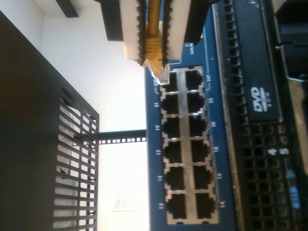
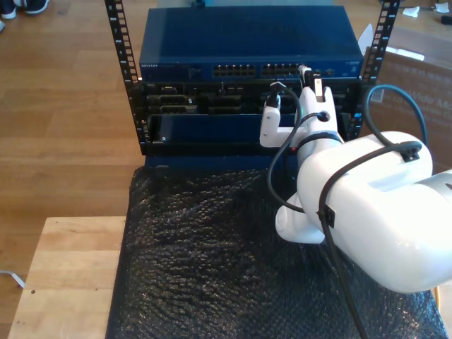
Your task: Grab the cable and plug it in
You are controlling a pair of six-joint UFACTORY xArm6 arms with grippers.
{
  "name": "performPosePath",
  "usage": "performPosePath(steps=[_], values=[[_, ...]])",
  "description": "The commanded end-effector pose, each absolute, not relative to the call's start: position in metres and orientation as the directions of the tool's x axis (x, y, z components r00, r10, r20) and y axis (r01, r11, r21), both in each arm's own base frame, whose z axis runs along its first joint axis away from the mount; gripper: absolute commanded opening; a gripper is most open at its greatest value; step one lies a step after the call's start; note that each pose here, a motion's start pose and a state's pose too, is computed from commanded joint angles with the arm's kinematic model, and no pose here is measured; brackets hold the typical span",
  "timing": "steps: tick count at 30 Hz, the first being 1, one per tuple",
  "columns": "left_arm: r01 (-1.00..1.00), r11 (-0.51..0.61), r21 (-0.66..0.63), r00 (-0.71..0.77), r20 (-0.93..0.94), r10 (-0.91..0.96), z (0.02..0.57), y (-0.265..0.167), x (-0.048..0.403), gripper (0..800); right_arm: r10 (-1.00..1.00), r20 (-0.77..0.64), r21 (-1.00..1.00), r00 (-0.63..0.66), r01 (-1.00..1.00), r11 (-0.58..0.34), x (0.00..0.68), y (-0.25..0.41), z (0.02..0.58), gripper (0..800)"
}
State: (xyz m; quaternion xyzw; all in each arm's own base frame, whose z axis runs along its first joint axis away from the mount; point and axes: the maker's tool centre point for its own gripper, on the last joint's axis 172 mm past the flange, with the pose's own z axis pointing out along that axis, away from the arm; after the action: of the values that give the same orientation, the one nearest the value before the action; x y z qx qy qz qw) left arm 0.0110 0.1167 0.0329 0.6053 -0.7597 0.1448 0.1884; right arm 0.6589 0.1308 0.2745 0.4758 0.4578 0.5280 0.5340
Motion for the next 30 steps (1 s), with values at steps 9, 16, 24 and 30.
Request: performPosePath(steps=[9, 16, 24, 30], values=[[-0.974, 0.225, 0.008, -0.196, 0.462, -0.865, 0.0327, 0.1163, 0.0110, 800, 1.000, 0.015, 0.991, 0.023, -0.131, -0.012, 0.6639, 0.1326, 0.2700, 0], [-0.974, 0.225, 0.008, -0.196, 0.462, -0.865, 0.0327, 0.1163, 0.0110, 800, 1.000, 0.018, 0.990, 0.023, -0.137, -0.015, 0.6681, 0.1335, 0.2685, 0], [-0.974, 0.225, 0.008, -0.196, 0.462, -0.865, 0.0327, 0.1163, 0.0110, 800, 1.000, 0.019, 0.990, 0.025, -0.143, -0.015, 0.6687, 0.1326, 0.2703, 0], [-0.974, 0.225, 0.008, -0.196, 0.462, -0.865, 0.0327, 0.1163, 0.0110, 800, 0.999, 0.021, 0.989, 0.026, -0.146, -0.017, 0.6685, 0.1314, 0.2721, 0]])
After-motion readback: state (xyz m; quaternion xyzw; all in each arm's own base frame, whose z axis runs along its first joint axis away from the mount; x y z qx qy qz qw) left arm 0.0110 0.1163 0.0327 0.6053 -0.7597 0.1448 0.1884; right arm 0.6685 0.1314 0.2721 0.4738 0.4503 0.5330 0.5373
